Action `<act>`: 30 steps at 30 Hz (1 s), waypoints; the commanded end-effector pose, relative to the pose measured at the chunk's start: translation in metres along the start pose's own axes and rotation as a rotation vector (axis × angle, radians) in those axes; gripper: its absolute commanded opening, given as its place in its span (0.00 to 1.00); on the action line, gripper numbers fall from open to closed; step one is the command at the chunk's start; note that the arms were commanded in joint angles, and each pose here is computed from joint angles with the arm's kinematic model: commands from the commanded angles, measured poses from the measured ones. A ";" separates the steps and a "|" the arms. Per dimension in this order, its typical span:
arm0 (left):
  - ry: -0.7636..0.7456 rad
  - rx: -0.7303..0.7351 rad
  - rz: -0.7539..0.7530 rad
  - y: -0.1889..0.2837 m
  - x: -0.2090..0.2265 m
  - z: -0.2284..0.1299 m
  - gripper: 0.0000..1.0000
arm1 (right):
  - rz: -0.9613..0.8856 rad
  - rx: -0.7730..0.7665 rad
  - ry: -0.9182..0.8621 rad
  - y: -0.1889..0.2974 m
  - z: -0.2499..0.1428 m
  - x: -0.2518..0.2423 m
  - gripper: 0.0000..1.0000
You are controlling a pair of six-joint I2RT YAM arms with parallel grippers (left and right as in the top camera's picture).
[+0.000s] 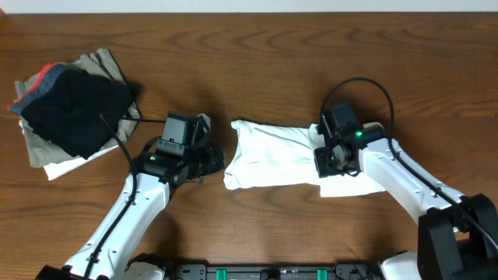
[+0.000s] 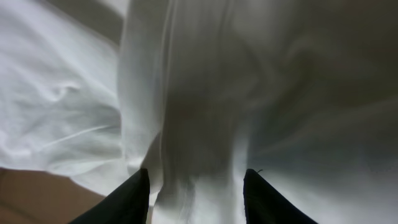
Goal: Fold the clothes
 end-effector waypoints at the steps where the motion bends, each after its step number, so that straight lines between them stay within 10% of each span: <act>1: -0.007 -0.014 0.012 0.002 0.002 0.002 0.12 | -0.019 0.030 -0.035 -0.012 -0.011 -0.003 0.43; 7: -0.008 -0.014 0.012 0.002 0.002 0.003 0.12 | -0.036 0.022 -0.040 -0.014 -0.011 -0.006 0.01; 30: -0.008 -0.020 0.022 0.002 0.003 0.003 0.11 | -0.070 -0.117 -0.050 0.023 0.012 -0.009 0.13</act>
Point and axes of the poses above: each gripper's point midway between its finger pads, its own y axis back along the fingers, its own x axis along the line the jaws close on, z = x × y, the point moved 2 cm from there along y, back along the fingers, and after that the axes turned 2 degrees about -y, right-handed, at the moved point
